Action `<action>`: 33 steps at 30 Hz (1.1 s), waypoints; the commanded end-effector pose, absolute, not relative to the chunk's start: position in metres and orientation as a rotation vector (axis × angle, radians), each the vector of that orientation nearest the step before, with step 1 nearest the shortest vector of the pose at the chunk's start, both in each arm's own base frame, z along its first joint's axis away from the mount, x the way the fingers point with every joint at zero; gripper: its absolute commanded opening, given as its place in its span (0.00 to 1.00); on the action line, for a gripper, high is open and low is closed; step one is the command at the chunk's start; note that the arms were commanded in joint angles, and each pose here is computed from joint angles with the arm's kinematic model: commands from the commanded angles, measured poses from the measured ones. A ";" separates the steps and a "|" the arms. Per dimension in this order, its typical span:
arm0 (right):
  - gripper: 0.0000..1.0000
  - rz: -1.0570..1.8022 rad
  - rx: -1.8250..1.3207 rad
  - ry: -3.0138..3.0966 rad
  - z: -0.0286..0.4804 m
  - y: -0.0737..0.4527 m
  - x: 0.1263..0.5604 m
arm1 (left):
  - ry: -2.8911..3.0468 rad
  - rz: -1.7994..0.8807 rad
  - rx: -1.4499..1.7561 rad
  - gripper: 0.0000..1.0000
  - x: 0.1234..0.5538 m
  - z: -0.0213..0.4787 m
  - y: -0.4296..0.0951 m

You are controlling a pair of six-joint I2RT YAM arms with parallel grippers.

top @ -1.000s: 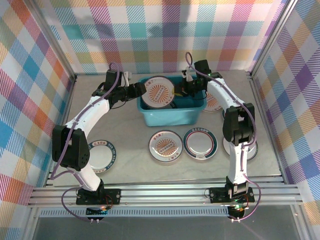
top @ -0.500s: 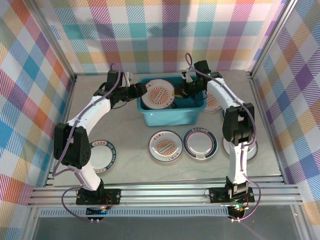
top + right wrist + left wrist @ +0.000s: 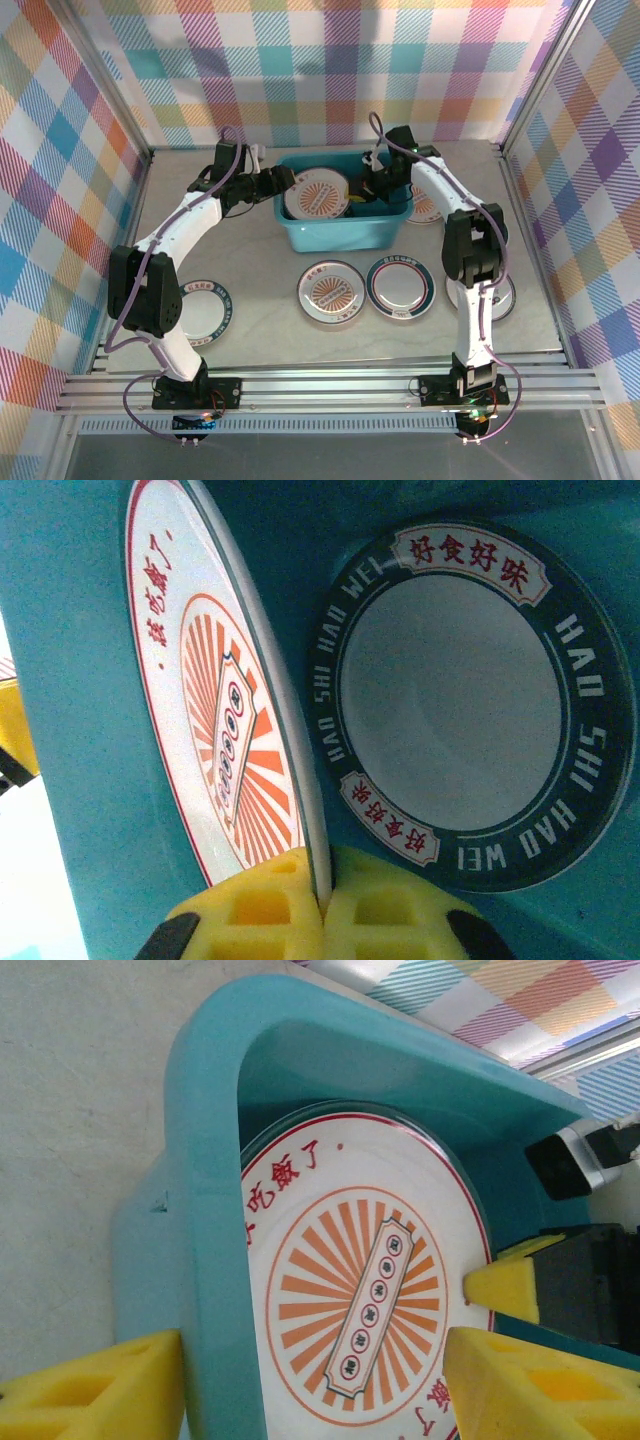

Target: Place the plates into the plastic bin on the countertop

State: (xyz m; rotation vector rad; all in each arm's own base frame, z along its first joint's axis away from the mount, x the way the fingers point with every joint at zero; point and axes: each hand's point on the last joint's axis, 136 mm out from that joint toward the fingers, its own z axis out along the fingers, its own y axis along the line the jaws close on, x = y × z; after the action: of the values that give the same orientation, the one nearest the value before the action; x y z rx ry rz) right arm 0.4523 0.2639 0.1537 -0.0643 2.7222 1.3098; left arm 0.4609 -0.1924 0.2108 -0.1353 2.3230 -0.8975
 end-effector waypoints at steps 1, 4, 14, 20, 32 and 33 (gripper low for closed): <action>0.00 1.379 -0.098 2.701 0.163 0.277 0.451 | 2.294 -0.953 -0.087 0.67 0.458 0.218 -0.205; 0.00 1.374 -0.090 2.715 0.155 0.277 0.452 | 2.294 -0.953 -0.084 0.67 0.458 0.218 -0.205; 0.00 1.355 -0.066 2.747 0.128 0.276 0.455 | 2.298 -0.953 -0.082 0.67 0.456 0.218 -0.206; 0.00 1.330 -0.030 2.789 0.109 0.274 0.454 | 2.301 -0.948 -0.084 0.67 0.454 0.217 -0.205; 0.00 1.238 0.009 2.846 0.087 0.267 0.451 | 2.301 -0.944 -0.088 0.67 0.450 0.216 -0.204; 0.00 1.228 0.013 2.850 0.086 0.267 0.450 | 2.303 -0.944 -0.088 0.67 0.450 0.216 -0.204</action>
State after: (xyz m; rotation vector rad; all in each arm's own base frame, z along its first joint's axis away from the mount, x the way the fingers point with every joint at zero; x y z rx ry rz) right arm 0.4554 0.2639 0.1056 -0.0217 2.8069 1.2182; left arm 0.4548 -0.1977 0.2007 -0.1262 2.3457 -0.9014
